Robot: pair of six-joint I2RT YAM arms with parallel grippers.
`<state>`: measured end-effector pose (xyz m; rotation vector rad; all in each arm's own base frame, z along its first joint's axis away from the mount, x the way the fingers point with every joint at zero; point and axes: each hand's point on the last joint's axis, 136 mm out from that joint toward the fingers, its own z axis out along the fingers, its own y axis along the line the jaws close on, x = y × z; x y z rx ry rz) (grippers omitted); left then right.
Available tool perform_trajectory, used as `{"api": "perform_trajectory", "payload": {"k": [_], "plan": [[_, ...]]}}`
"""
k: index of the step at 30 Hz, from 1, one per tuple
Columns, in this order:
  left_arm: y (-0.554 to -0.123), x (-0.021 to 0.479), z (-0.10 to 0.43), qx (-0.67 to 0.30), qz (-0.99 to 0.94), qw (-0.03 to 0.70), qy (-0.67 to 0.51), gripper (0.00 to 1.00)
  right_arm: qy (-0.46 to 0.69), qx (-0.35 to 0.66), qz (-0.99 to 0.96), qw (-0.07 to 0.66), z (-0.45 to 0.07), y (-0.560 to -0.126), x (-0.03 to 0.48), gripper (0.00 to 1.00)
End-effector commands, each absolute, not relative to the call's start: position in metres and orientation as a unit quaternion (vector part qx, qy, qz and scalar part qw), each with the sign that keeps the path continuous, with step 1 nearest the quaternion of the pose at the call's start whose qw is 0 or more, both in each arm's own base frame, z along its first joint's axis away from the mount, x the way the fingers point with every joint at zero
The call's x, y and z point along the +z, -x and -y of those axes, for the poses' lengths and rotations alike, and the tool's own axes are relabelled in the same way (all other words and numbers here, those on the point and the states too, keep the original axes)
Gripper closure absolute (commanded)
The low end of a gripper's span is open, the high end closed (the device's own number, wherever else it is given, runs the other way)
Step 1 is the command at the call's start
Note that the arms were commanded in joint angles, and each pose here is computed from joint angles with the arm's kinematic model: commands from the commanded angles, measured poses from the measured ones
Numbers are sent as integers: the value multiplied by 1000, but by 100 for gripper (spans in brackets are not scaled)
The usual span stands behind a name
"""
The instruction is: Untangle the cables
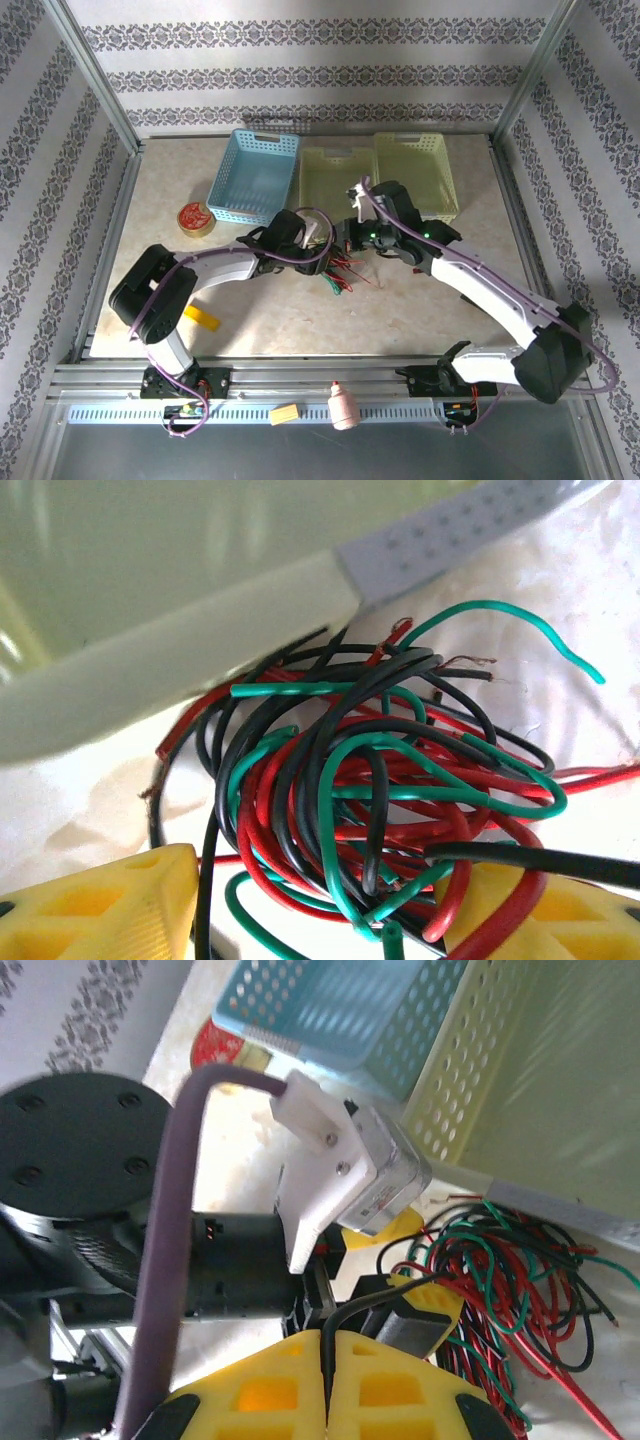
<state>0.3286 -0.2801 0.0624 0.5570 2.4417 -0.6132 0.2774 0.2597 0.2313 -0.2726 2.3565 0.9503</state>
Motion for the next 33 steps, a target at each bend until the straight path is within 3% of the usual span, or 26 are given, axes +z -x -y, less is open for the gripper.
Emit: {"api": "perform_trajectory", "payload": {"k": [1,15,33], "plan": [[-334,47,272,-215,-918,268,-196,37,85,403,-826,385,-254,-288,299,100],[-341,20,262,-211,-930,247,-169,38,-46,408,-748,522,-181,-309,361,100],[-315,-2,237,-171,-944,212,-185,37,69,463,-623,626,-178,-263,507,100]]}}
